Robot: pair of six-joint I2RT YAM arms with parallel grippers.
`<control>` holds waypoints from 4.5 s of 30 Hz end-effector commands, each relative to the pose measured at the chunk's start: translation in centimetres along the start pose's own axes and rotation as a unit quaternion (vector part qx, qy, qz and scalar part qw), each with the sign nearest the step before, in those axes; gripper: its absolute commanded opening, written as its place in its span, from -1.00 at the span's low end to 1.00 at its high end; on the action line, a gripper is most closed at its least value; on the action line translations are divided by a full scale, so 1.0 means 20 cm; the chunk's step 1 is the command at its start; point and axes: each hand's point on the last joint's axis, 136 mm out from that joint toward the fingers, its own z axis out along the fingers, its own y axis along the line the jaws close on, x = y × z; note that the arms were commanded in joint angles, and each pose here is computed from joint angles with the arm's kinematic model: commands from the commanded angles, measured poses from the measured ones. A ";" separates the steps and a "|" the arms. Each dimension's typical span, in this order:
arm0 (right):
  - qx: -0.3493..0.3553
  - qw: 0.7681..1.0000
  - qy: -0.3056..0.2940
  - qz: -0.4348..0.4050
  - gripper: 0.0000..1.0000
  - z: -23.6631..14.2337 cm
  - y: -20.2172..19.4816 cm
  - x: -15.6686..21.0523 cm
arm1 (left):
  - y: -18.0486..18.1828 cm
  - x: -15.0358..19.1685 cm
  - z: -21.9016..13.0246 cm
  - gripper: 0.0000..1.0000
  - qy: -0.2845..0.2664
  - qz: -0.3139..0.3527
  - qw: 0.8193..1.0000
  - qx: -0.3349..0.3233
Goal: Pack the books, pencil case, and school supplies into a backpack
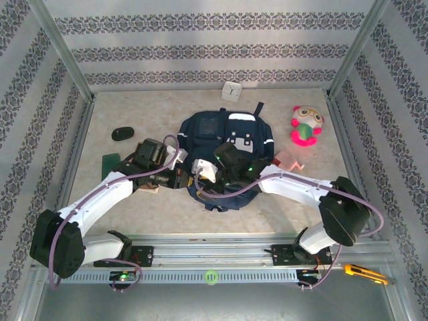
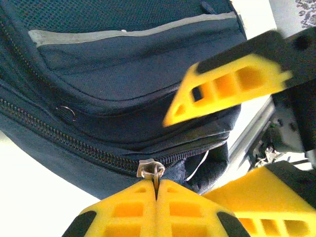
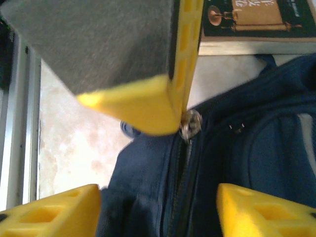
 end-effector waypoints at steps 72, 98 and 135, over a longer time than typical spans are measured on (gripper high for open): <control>-0.021 0.987 0.131 -0.089 0.14 -0.15 0.03 0.27 | 0.41 0.13 -0.10 -0.03 -0.174 -0.263 0.947 -0.065; 0.071 0.996 -0.005 0.061 0.13 -0.21 -0.47 -0.27 | 0.92 -0.13 -0.43 0.47 -0.105 -0.242 0.915 -0.305; 0.099 0.787 -0.064 0.605 0.25 0.77 -0.39 -0.24 | 1.16 -0.01 -0.40 0.47 -0.033 -0.340 0.909 -0.240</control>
